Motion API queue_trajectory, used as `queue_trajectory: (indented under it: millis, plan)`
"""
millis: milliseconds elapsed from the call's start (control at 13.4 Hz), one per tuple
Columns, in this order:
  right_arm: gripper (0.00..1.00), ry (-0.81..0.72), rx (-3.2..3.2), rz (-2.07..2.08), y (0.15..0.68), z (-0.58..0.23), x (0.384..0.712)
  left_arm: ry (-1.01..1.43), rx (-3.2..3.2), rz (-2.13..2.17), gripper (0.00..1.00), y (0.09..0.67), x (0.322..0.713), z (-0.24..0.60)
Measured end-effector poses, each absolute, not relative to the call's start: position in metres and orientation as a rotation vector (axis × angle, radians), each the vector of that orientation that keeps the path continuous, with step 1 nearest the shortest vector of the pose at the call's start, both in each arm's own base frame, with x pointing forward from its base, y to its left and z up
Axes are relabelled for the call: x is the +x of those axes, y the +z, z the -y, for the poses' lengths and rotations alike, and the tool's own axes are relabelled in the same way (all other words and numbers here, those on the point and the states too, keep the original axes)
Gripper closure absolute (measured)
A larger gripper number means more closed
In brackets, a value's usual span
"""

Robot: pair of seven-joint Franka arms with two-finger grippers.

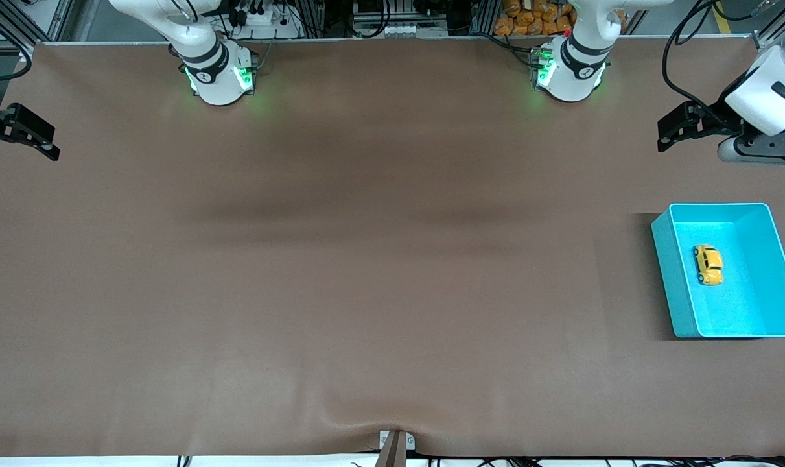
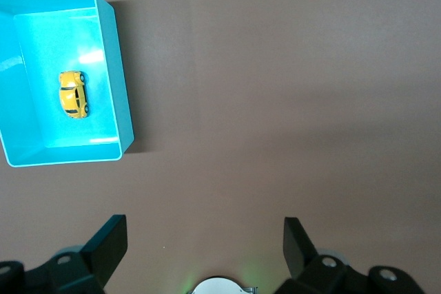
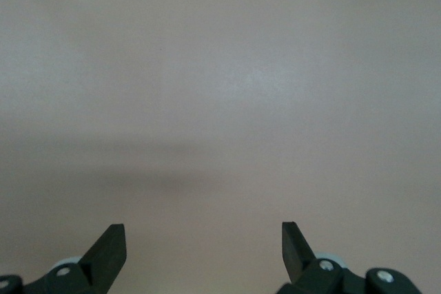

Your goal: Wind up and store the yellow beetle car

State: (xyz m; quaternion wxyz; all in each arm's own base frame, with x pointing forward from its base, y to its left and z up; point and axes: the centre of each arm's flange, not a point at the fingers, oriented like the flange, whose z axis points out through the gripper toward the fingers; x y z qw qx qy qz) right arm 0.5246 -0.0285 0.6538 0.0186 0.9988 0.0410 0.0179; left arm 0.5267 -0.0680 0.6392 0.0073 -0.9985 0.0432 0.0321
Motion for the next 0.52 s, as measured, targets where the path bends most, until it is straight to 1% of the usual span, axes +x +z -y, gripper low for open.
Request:
queue_trajectory:
  millis: [522]
  plan:
    - [0.0, 0.042, 3.101, -0.128, 0.6491, 0.0283, 0.5275, 0.1, -3.124, -0.052, 0.0, 0.639, 0.5271, 0.0665]
